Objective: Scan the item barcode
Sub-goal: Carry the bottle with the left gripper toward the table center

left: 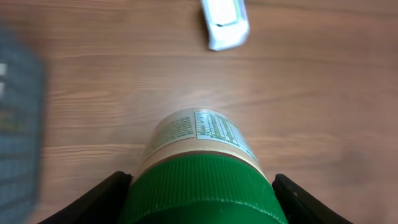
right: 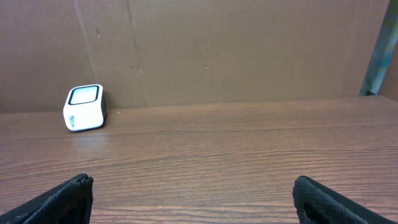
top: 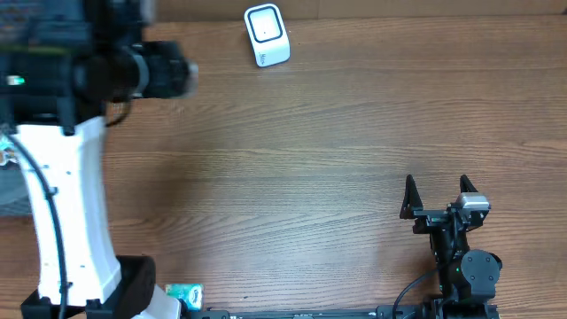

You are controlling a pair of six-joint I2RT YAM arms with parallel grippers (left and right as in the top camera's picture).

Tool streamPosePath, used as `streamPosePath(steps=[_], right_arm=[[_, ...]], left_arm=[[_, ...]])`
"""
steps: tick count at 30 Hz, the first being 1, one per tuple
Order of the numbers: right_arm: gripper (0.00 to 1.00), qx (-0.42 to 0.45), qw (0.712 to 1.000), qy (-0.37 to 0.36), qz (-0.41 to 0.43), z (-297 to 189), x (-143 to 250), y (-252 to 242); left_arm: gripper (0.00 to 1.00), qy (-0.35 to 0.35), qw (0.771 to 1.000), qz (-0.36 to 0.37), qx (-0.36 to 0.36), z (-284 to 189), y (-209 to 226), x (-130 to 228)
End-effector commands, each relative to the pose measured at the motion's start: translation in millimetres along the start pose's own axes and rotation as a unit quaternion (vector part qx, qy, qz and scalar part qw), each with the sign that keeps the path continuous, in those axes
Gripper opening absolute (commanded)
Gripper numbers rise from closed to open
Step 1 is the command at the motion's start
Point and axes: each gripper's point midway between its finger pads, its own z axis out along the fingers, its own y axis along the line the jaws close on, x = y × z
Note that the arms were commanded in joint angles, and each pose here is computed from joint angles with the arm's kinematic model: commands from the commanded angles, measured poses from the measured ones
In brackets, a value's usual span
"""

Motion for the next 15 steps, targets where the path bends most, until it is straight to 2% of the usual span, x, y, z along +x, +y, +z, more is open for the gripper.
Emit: streamPosePath(steps=[1, 3, 11, 15], right_arm=[[1.0, 0.006, 1.0, -0.002, 0.002, 0, 2, -3], [1.0, 0.006, 1.0, -0.002, 0.002, 0, 2, -3], [1.0, 0.006, 1.0, -0.002, 0.002, 0, 2, -3], [1.0, 0.006, 1.0, -0.002, 0.002, 0, 2, -3]], left_arm=[[0.54, 0.022, 0.999, -0.024, 0.01, 15, -32, 10], [0.47, 0.041, 0.998, -0.035, 0.014, 26, -48, 18], [0.45, 0.151, 0.988, -0.04, 0.016, 89, -119, 66], [0.45, 0.193, 0.98, -0.051, -0.015, 126, -142, 91]])
